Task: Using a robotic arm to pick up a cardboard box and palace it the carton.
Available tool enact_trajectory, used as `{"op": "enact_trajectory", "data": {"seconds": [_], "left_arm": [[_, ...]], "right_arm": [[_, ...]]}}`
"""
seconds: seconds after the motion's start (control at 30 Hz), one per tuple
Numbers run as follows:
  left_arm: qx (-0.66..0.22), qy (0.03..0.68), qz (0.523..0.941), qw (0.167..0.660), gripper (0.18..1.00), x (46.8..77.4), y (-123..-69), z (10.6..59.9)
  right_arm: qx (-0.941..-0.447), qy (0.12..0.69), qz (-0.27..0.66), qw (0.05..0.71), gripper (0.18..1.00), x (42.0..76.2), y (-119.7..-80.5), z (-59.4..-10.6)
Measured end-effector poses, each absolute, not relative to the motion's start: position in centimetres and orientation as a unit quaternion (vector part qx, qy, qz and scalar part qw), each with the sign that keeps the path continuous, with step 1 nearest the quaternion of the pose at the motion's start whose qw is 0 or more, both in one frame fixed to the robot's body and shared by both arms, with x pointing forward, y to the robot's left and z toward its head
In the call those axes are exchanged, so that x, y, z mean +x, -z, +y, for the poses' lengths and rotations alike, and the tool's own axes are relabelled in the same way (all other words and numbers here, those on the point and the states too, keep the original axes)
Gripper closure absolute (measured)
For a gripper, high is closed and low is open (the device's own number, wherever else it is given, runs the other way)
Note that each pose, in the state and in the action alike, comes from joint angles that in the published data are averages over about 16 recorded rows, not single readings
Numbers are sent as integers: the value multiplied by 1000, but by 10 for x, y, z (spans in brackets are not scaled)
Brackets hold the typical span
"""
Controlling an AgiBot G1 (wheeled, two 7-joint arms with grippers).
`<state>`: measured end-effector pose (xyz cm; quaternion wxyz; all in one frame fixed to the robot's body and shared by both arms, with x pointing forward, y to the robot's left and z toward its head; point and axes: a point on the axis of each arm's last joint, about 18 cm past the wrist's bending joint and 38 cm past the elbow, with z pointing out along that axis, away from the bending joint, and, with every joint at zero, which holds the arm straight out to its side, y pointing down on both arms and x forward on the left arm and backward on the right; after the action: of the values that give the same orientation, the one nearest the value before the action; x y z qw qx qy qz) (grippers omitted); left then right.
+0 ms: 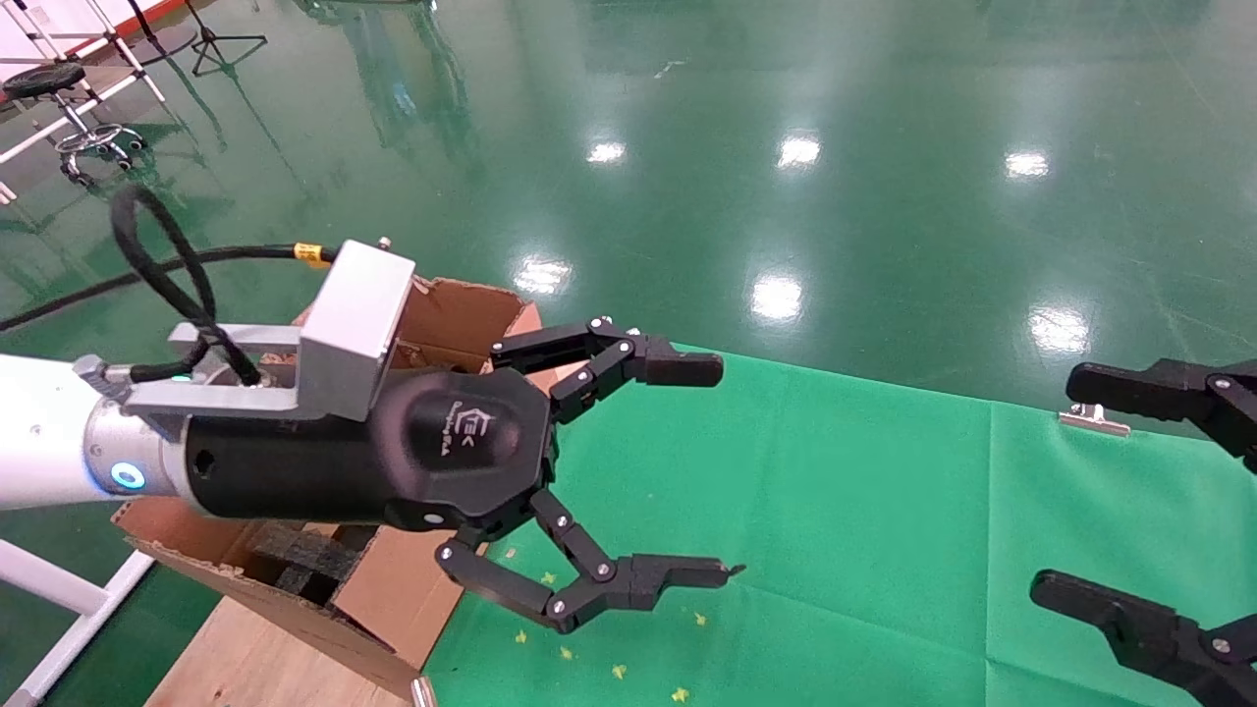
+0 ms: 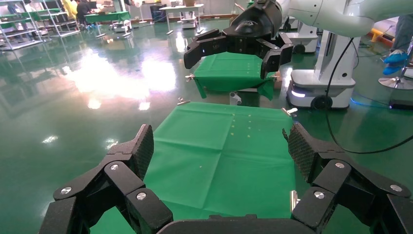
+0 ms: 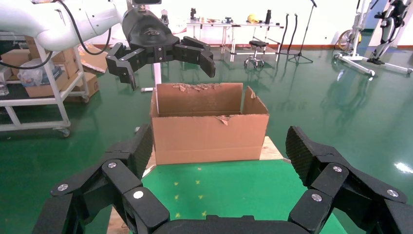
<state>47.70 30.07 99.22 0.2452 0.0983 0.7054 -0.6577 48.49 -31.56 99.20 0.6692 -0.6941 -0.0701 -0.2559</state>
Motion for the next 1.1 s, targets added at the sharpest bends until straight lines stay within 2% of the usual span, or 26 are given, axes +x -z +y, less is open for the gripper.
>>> {"op": "enact_trajectory", "data": {"seconds": [1.1], "left_arm": [[98,657,706,246,183,477,-992,301]], "right_arm": [[-694,256,-70,669,178,485,-992,-316]]}}
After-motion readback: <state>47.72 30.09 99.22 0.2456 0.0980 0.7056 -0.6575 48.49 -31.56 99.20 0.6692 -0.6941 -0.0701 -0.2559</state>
